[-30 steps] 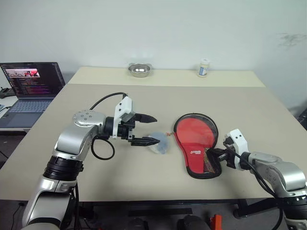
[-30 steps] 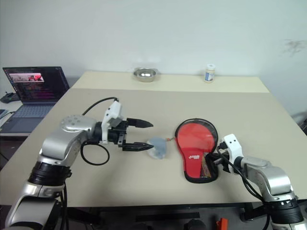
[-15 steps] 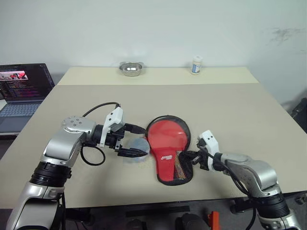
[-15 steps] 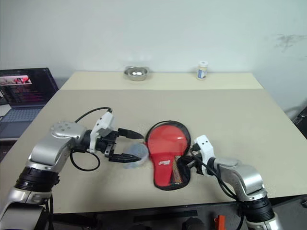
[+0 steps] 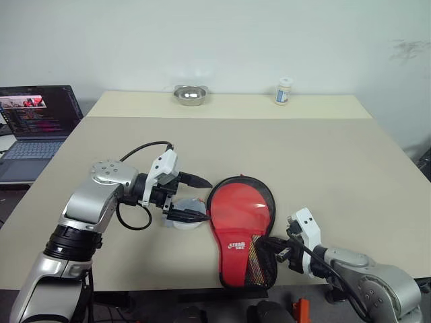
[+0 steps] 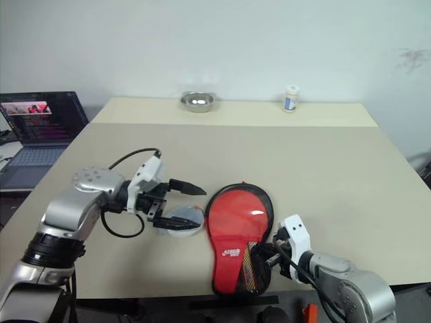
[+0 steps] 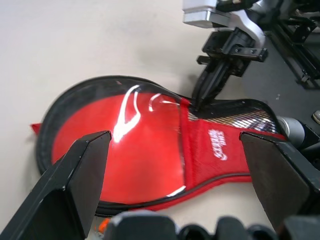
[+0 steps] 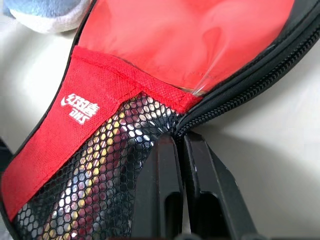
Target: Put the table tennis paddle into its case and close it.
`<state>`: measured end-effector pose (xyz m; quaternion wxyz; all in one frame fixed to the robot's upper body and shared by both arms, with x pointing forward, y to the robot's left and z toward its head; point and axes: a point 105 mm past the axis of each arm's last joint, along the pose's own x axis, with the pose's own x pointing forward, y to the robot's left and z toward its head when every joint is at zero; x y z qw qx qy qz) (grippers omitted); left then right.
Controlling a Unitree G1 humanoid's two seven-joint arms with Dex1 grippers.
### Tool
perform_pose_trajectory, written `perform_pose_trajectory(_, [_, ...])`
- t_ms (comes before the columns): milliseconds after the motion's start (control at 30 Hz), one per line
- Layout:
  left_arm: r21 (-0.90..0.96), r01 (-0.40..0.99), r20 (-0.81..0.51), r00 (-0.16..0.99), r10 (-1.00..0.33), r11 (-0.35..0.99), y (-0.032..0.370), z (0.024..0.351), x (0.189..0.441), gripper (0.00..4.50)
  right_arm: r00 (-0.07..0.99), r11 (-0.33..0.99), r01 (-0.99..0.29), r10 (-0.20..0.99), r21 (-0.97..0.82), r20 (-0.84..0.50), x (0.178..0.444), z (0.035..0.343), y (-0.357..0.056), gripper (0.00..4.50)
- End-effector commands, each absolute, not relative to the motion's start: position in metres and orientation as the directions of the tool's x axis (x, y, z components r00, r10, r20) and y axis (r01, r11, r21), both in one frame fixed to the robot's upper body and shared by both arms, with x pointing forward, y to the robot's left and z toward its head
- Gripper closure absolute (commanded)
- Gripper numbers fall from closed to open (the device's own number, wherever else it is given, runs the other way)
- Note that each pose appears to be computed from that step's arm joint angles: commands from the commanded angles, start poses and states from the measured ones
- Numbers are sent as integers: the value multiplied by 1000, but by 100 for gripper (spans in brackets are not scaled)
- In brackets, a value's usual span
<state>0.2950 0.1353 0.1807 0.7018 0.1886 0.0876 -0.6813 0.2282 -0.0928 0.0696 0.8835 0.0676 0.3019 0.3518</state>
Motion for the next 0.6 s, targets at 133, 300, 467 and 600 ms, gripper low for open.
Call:
perform_pose_trajectory(133, [177, 983, -374, 28, -927, -42, 131, 190, 295, 0, 546, 747, -573, 654, 336, -524, 220, 62, -89, 448])
perform_pose_trajectory(300, [191, 981, -368, 43, -929, -31, 131, 191, 298, 0, 601, 780, -539, 621, 319, -504, 228, 71, -100, 378])
perform_pose_trajectory(467, [200, 980, -355, 72, -932, -1, 133, 191, 298, 0, 602, 759, -628, 613, 171, -512, 224, 93, -115, 214])
perform_pose_trajectory(600, [205, 978, -347, 92, -933, 20, 134, 189, 299, 0, 610, 714, -697, 640, 67, -467, 228, 120, -120, 73])
